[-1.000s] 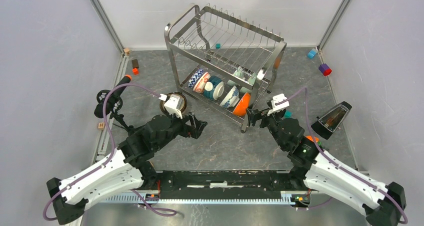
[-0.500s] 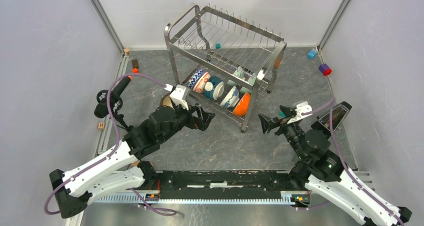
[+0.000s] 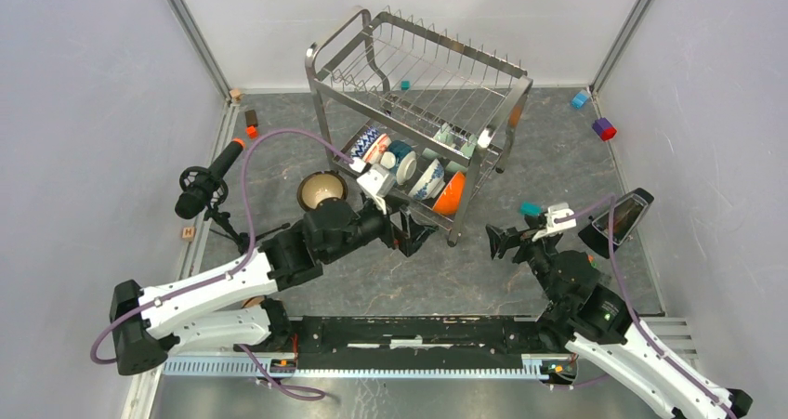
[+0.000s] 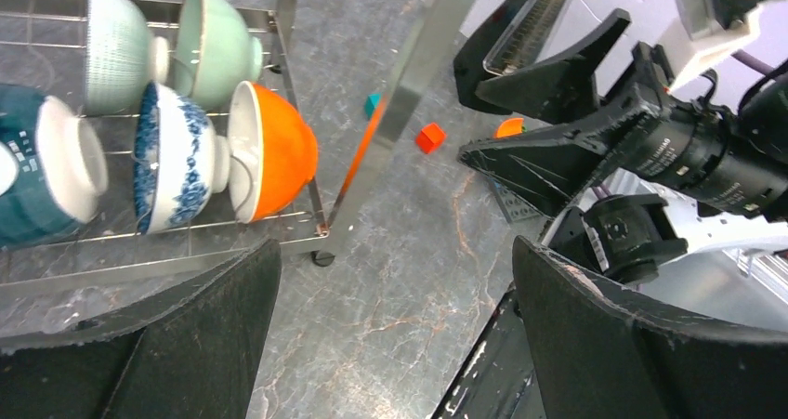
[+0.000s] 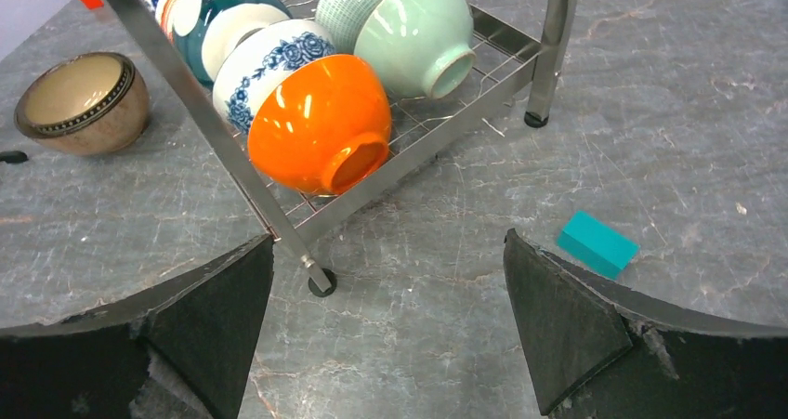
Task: Unload the bowls from the dish rack
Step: Adjust the dish rack at the center of the board.
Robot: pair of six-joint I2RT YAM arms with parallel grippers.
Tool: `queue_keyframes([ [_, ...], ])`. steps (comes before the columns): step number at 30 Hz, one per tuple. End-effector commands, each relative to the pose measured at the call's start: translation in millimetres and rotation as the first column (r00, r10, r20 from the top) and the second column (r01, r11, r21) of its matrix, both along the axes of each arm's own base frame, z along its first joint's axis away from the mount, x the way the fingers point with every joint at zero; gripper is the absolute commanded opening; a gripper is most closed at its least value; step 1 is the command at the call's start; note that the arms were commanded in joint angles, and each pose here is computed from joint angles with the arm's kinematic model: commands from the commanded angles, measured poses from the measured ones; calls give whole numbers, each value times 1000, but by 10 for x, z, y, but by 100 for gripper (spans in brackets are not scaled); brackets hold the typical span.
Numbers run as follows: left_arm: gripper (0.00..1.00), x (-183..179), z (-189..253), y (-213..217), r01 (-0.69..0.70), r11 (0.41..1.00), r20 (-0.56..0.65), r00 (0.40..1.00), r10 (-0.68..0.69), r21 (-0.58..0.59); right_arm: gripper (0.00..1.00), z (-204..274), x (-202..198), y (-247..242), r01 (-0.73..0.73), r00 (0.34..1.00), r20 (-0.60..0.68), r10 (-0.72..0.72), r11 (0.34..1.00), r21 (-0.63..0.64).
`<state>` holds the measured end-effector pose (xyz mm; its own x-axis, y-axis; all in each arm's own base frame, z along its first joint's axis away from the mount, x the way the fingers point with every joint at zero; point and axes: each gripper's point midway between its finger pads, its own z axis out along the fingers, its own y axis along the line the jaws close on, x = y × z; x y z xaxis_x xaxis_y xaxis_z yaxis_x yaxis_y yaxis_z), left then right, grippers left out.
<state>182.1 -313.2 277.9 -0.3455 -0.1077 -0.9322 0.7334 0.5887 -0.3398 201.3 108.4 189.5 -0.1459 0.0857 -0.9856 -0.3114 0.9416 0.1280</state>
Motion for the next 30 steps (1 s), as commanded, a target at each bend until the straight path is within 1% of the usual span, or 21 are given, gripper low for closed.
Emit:
queue_keyframes([
  [1, 100, 2, 369, -130, 26, 999, 122, 992, -20, -43, 98, -15, 45, -84, 86, 996, -18, -85, 993, 83],
  [5, 100, 32, 215, -82, -17, 999, 63, 998, 19, -34, 97, -122, 39, -52, 93, 995, -52, -87, 988, 125],
  [11, 100, 25, -149, 8, -74, 997, -64, 995, 74, 7, 97, -276, 27, 12, 67, 996, -72, -59, 990, 125],
  [14, 100, 25, -170, 12, -75, 997, -64, 995, 75, -4, 97, -280, 28, 35, 59, 997, -65, -50, 988, 143],
  [18, 100, 16, 29, -128, -21, 997, 13, 1000, 22, -79, 97, -325, 21, 51, 57, 996, -74, -46, 986, 156],
  [23, 100, 33, 356, -324, 39, 986, 194, 981, -7, -162, 97, -339, 19, 49, 77, 994, -96, -59, 977, 198],
  [27, 100, 18, 504, -473, 88, 984, 321, 946, -33, -158, 97, -345, 6, 71, 68, 994, -101, -48, 975, 212],
  [30, 100, 100, 486, -574, 67, 988, 317, 948, -21, -136, 98, -398, 3, 68, 69, 993, -109, -48, 977, 201],
])
